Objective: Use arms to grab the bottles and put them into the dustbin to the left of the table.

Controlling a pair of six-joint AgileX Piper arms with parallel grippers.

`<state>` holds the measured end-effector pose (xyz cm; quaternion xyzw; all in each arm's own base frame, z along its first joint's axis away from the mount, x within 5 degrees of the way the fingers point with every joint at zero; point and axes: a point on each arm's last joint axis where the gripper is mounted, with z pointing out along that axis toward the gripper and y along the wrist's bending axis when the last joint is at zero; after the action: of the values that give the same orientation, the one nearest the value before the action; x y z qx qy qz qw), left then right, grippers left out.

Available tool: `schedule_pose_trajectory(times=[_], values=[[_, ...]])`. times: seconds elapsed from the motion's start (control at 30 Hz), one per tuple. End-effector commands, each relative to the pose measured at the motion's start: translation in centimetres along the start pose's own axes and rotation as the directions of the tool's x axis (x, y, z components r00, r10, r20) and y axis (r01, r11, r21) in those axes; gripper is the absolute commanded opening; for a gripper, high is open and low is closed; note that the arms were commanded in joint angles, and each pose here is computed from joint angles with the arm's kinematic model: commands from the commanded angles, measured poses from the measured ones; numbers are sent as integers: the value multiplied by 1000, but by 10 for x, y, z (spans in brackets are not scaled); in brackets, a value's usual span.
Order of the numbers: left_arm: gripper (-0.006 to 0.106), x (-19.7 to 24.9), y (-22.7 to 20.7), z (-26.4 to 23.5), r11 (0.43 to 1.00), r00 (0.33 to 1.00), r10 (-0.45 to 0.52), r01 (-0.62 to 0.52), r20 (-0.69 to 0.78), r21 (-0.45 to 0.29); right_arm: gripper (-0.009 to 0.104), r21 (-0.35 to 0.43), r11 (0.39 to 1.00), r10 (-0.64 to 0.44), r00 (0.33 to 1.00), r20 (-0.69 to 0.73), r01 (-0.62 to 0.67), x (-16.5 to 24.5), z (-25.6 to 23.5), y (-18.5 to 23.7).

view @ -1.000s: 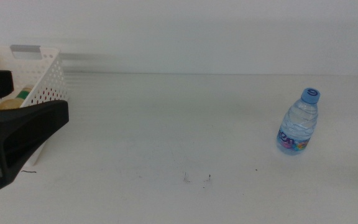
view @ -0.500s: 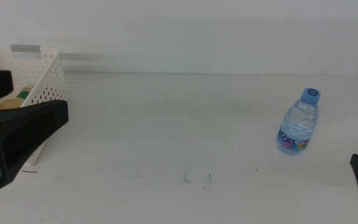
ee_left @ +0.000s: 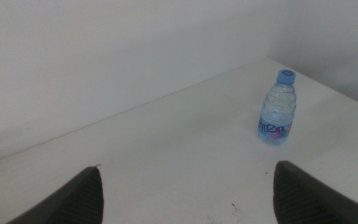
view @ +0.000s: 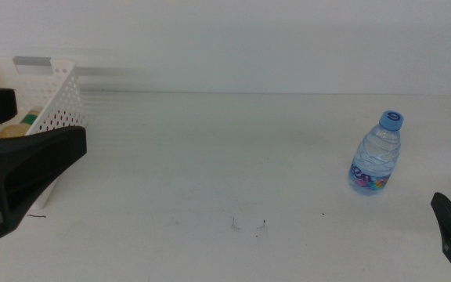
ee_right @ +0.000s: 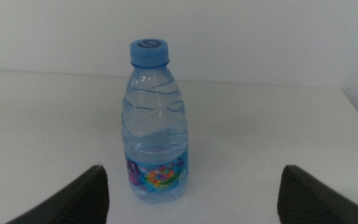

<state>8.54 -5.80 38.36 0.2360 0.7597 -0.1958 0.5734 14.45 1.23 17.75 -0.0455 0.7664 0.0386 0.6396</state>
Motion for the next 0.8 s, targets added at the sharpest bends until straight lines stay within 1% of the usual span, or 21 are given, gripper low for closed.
schedule_pose_trajectory(times=[0.0, 0.1, 0.23, 0.37, 0.43, 0.5, 0.63, 0.77], values=[[94, 0, 0, 0, 1000, 1000, -1, 1, 10, 0, 88, -8, 1000, 8, 1000, 8, -8, 0, 0, 1], [94, 0, 0, 0, 1000, 1000, -1, 1, 10, 0, 88, -37, 999, 34, 999, 3, -34, 0, 0, 4], [94, 0, 0, 0, 1000, 1000, -1, 1, 10, 0, 88, -91, 996, -4, 1000, -5, 4, 3, 2, 8], [94, 0, 0, 0, 1000, 1000, -1, 1, 10, 0, 88, -100, 995, 7, 999, -32, -10, 9, 8, 9], [94, 0, 0, 0, 1000, 1000, -1, 1, 10, 0, 88, -104, 995, -6, 999, -43, 2, 12, 11, 9], [94, 0, 0, 0, 1000, 1000, -1, 1, 10, 0, 88, -115, 993, -42, 998, -38, 37, 14, 13, 9], [94, 0, 0, 0, 1000, 1000, -1, 1, 10, 0, 88, -159, 982, -97, 995, 30, 101, 12, 17, 13], [94, 0, 0, 0, 1000, 1000, -1, 1, 10, 0, 88, -156, 979, -119, 991, 68, 129, 13, 20, 13]])
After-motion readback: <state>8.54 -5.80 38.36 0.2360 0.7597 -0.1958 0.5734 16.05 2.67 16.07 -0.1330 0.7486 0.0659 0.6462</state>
